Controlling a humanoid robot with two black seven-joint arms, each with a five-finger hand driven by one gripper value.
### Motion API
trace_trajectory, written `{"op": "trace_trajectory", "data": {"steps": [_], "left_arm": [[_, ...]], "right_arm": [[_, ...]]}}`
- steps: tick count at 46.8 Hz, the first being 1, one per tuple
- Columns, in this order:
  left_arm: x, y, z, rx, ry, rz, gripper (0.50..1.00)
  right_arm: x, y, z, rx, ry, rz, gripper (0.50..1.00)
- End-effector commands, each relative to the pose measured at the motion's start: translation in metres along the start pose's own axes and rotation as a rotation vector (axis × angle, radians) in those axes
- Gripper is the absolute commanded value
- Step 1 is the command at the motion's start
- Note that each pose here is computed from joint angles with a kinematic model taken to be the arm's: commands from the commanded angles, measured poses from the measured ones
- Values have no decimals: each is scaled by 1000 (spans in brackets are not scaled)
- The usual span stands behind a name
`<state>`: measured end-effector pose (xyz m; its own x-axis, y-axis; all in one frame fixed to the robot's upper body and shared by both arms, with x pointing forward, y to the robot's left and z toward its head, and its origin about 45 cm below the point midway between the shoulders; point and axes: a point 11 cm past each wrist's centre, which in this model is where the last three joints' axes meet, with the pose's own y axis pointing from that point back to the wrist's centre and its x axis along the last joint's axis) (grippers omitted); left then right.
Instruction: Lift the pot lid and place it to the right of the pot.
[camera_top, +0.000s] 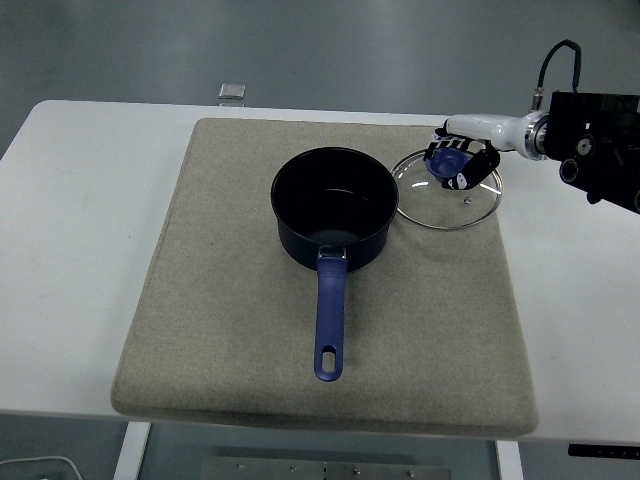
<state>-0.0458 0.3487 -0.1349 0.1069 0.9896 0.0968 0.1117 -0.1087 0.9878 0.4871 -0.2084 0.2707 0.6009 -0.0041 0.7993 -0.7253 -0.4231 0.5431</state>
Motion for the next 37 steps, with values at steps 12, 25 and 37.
{"op": "trace_trajectory", "data": {"steps": [12, 25, 37], "left_arm": [[0, 0, 0, 0, 0, 0, 1000], [0, 0, 0, 0, 0, 0, 1000], [0, 0, 0, 0, 0, 0, 1000]], "right_arm": [[7, 4, -6, 56, -94, -1, 893], [36, 14, -21, 185, -428, 51, 893], [42, 13, -24, 283, -792, 112, 893]]}}
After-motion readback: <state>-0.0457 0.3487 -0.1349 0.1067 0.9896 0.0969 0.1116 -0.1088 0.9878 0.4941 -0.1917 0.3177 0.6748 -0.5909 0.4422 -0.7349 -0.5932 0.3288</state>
